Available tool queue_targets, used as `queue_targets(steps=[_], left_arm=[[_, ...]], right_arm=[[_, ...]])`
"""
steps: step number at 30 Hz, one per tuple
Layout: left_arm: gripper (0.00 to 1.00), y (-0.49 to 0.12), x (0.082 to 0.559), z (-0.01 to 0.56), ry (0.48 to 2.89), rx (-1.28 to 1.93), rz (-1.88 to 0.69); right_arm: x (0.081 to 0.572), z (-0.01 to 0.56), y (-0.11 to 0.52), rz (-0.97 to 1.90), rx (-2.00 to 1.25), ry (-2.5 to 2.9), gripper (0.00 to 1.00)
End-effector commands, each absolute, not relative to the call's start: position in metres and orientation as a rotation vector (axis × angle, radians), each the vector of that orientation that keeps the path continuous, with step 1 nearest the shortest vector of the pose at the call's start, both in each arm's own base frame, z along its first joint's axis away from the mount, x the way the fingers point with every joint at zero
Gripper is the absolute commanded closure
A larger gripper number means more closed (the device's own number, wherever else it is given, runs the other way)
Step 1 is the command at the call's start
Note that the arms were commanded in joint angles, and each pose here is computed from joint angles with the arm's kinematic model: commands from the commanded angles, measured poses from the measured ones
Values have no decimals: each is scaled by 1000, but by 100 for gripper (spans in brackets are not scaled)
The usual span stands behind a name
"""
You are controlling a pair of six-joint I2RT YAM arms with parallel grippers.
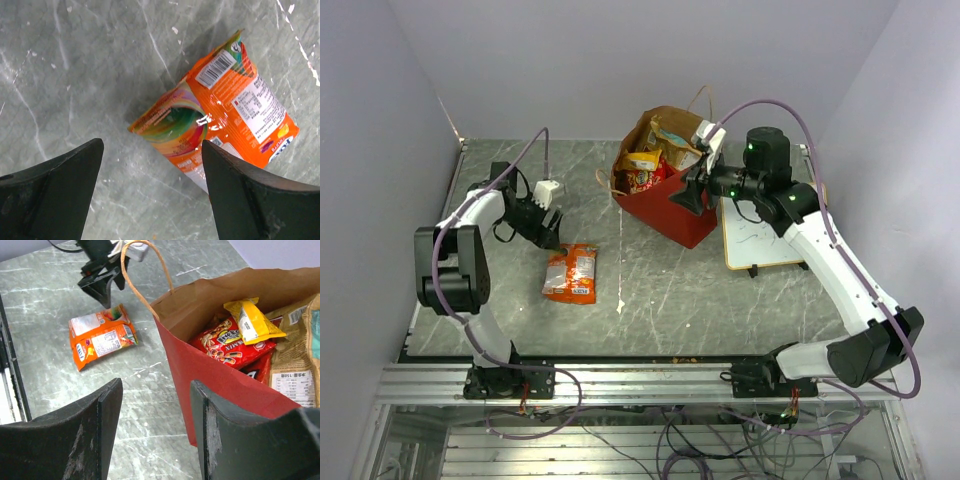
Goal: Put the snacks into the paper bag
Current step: Pick up the snack from the center of the board.
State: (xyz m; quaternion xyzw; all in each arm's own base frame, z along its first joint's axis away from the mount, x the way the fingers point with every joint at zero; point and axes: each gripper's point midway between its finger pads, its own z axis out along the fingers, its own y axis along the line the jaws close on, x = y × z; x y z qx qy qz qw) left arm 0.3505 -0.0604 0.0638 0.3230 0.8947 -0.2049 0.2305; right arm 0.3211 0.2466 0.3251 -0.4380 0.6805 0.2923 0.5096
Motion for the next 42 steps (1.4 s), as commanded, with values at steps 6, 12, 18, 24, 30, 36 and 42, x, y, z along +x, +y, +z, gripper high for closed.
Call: queue_targets(steps=[6, 12, 18, 24, 30, 36, 42], left_arm=[[10, -72, 369, 51, 2434, 948, -727], [7, -76, 365, 40, 2460, 987, -815], [7, -76, 351, 29, 2497, 1030, -886], [9, -79, 338, 19, 2521, 1049, -959], [14, -82, 330, 8, 2532, 1030, -1002], [26, -86, 323, 2, 2529, 1008, -1049], [39, -87, 319, 3, 2521, 1003, -1045]], right_arm=[[317, 332, 240, 710, -1035, 1601, 43], [318, 331, 234, 711, -1013, 1601, 43], [319, 331, 231, 715, -1003, 1601, 42], [321, 328, 232, 727, -1002, 1609, 42], [322, 322, 232, 737, -1002, 1617, 42], [324, 320, 232, 737, -1001, 1621, 41], [325, 318, 232, 735, -1002, 1622, 41]])
